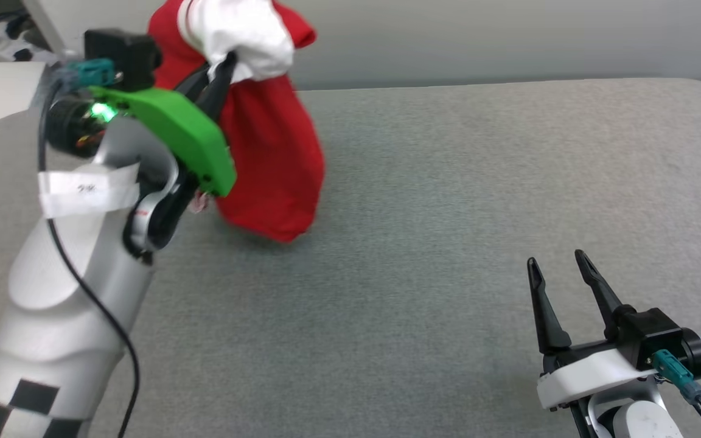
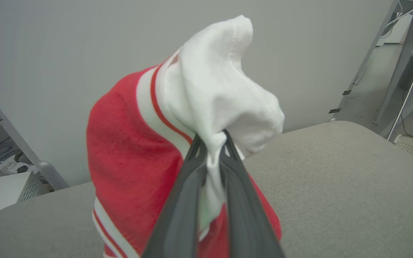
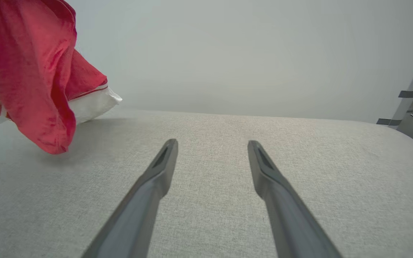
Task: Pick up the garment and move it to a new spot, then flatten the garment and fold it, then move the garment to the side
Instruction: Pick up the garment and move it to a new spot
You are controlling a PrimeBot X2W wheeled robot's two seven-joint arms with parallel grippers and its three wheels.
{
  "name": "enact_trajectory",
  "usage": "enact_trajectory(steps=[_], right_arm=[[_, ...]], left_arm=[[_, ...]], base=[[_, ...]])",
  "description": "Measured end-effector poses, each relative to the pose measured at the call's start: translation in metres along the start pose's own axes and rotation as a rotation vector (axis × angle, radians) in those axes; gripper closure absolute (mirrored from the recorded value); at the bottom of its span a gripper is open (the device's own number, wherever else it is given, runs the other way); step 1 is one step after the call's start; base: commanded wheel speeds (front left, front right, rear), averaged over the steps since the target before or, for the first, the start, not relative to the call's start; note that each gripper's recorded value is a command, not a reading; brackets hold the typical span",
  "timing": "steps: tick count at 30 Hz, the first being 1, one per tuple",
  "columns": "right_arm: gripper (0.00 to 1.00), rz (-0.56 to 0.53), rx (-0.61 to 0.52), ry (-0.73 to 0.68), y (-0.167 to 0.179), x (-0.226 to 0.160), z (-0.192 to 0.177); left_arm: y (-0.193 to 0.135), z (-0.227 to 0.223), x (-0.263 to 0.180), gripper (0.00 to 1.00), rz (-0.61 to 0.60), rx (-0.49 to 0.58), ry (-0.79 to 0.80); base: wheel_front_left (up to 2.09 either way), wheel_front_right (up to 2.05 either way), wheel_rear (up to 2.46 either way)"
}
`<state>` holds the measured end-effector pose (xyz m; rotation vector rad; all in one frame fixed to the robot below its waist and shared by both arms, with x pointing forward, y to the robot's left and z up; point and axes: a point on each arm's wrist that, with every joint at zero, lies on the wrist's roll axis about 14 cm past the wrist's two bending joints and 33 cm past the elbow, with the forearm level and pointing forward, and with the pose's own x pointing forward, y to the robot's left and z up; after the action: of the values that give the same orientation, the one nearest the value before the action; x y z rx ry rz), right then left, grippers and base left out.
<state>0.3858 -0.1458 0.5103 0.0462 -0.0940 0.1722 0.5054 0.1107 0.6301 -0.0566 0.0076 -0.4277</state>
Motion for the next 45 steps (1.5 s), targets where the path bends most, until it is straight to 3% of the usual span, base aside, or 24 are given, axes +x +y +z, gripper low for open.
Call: enact_trajectory(steps=[5,9,14,20,25,27,31,35,40,45], right_arm=[[0.00,-0.074,-0.006,0.002,-0.022,-0.012,0.001],[0.00,-0.124,-0.004,0.010,-0.037,-0.022,0.000],[0.00,-0.167,-0.007,0.024,-0.049,-0.029,-0.003],[0.00,-0.194,-0.009,0.045,-0.057,-0.032,-0.009],[0.00,-0.204,-0.011,0.049,-0.061,-0.033,-0.010],[0.00,-0.203,-0.010,0.047,-0.060,-0.033,-0.009],[0.00,-0.194,-0.007,0.044,-0.058,-0.032,-0.009],[0.00,-0.182,-0.005,0.031,-0.054,-0.030,-0.005],[0.00,-0.160,-0.007,0.008,-0.048,-0.027,0.002],[0.00,-0.128,-0.005,0.004,-0.037,-0.028,0.003]], left_arm=[[-0.051,0.018,0.038,1.00,-0.106,-0.033,-0.097],[-0.083,0.000,0.058,1.00,-0.154,-0.031,-0.104],[-0.134,-0.069,0.061,1.00,-0.247,-0.048,0.030],[-0.185,-0.185,0.018,1.00,-0.346,-0.087,0.314],[-0.209,-0.222,-0.011,1.00,-0.424,-0.079,0.426],[-0.223,-0.224,-0.021,0.00,-0.474,-0.092,0.442],[-0.243,-0.212,-0.029,0.00,-0.531,-0.118,0.414],[-0.242,-0.187,-0.022,0.00,-0.509,-0.141,0.315],[-0.223,-0.145,-0.007,0.00,-0.447,-0.145,0.166],[-0.173,-0.110,0.002,0.00,-0.306,-0.101,0.049]], base=[[0.00,0.00,0.00],[0.00,0.00,0.00],[0.00,0.00,0.00],[0.00,0.00,0.00],[0.00,0.00,0.00],[0.00,0.00,0.00],[0.00,0.00,0.00],[0.00,0.00,0.00],[0.00,0.00,0.00],[0.00,0.00,0.00]])
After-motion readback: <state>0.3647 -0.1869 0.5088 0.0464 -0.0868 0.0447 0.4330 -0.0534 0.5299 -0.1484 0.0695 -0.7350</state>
